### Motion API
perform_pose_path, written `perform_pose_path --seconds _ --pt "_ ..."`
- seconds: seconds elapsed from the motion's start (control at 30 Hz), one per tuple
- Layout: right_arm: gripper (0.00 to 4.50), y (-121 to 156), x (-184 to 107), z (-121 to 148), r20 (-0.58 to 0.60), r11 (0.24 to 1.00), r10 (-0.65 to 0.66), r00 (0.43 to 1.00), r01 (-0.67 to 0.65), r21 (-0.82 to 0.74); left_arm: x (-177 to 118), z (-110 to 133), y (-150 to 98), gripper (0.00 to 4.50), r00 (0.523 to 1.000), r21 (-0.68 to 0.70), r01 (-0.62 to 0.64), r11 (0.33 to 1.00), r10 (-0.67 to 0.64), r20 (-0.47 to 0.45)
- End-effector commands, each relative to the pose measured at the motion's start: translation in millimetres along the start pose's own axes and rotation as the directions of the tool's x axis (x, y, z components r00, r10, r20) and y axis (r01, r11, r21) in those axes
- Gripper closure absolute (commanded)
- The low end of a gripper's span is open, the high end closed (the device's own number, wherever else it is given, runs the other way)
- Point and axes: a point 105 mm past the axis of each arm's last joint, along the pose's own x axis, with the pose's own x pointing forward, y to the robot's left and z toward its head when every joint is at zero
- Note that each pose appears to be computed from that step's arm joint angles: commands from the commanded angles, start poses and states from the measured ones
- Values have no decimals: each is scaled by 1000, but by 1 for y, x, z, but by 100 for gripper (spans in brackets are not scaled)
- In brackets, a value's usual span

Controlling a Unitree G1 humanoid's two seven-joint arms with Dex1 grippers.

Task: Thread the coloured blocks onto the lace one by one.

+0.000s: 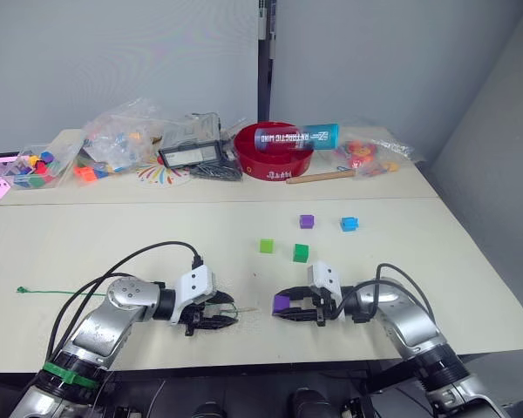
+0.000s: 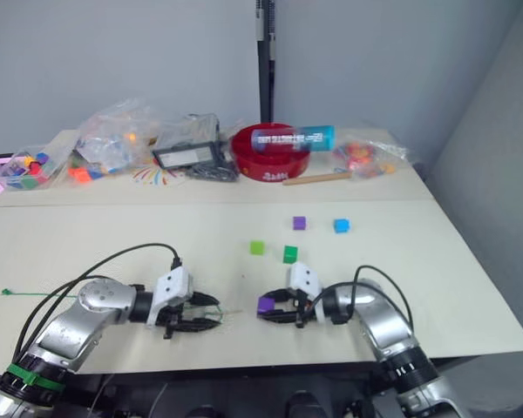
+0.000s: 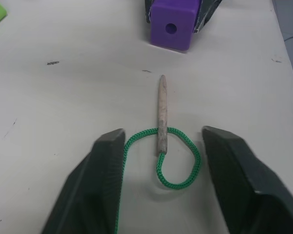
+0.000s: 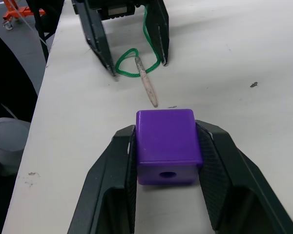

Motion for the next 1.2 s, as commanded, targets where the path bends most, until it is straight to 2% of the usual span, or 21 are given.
perform_pose_path --seconds 0.03,0.13,0.23,0.5,0.83,1.1,1.2 --pt "332 2 3 -20 -55 997 -33 998 37 67 0 0 2 111 999 38 2 999 0 -40" --pt "332 2 3 -20 -51 996 -41 998 45 71 5 -5 0 111 997 46 12 999 -9 -73" --pt "332 2 3 -19 -50 996 -47 998 51 73 7 -2 0 189 999 37 17 999 -15 -52" --pt "332 0 3 -18 -42 995 -63 997 66 75 4 1 -4 443 997 49 55 997 -52 -53" --pt "332 1 7 -15 -33 996 -56 998 58 62 1 34 4 443 998 124 57 991 -56 -16" --pt "332 6 11 -13 -48 1000 -14 999 15 25 11 36 -1 443 991 176 84 981 -65 -113" --pt "332 7 11 -13 -50 1000 -12 999 13 26 13 37 -3 443 990 182 89 979 -68 -121"
